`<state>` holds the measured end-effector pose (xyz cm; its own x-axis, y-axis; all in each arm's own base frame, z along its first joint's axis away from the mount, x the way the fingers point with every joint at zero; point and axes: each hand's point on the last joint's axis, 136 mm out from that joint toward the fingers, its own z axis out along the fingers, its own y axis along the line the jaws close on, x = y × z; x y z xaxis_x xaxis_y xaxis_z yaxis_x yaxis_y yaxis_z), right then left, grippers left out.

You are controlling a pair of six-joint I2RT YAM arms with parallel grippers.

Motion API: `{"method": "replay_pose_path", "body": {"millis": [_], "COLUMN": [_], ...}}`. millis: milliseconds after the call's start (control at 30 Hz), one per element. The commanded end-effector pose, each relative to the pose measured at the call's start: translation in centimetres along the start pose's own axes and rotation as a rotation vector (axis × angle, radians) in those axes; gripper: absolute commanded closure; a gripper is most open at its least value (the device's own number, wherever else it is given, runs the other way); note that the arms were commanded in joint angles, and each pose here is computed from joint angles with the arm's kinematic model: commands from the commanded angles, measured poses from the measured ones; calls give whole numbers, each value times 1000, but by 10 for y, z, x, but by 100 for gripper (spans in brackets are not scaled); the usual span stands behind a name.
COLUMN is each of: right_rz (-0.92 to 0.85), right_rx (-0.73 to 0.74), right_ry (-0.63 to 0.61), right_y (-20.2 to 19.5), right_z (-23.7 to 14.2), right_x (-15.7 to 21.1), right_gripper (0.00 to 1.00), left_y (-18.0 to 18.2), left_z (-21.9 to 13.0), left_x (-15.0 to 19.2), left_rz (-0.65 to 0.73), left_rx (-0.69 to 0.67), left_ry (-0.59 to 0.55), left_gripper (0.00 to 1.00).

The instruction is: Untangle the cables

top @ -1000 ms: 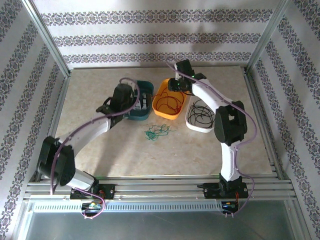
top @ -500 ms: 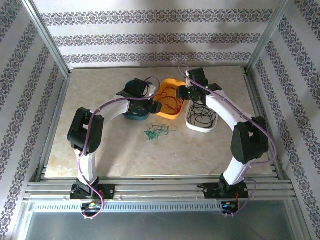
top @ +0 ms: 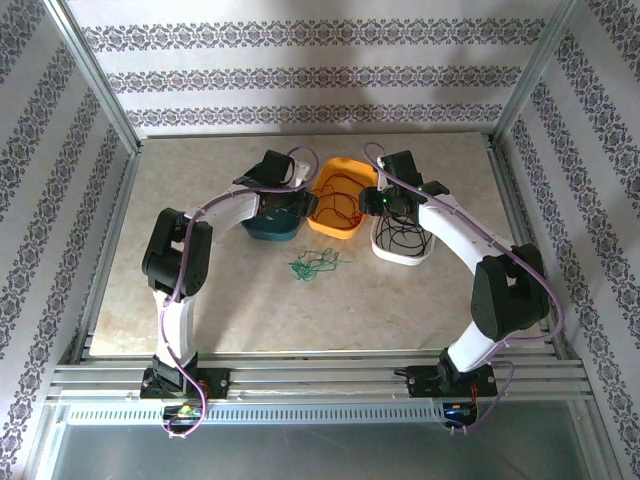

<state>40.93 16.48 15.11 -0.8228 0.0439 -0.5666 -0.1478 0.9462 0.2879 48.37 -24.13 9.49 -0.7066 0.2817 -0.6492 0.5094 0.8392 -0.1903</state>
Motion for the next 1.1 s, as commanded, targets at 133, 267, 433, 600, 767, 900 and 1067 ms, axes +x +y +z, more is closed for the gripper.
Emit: {"method": "replay_pose_path", "body": {"millis": [133,267,433,600,767,900,1067], "right_rz": [22,28,30,35,39,45,48], "right_rx": [-28,-26,-33,-32,-38,-38,-40], "right_ry": [-28,-28,-35,-43,-48,-52,-50], "right_y": [2,1,1,1,3,2,2], "right_z": [-8,-9,-10,-11,-10,-10,-9], "right_x": [-7,-3,-1,-2,-4,-5,-2], "right_gripper": [62,62,62,62,62,62,62], "left_y": [12,12,15,13,4,-8,-22], "left_z": [10,11,11,7,-4,-16,-29], "left_x": [-16,-18,-16,-15,-19,-26,-35], "left_rz": [28,28,38,55,68,94,144], "left_rx": [-18,-19,-32,-28,-5,0,-9], "left_ry": [-14,-2,14,26,15,-14,-36], "left_gripper": [51,68,87,98,100,100,100]}}
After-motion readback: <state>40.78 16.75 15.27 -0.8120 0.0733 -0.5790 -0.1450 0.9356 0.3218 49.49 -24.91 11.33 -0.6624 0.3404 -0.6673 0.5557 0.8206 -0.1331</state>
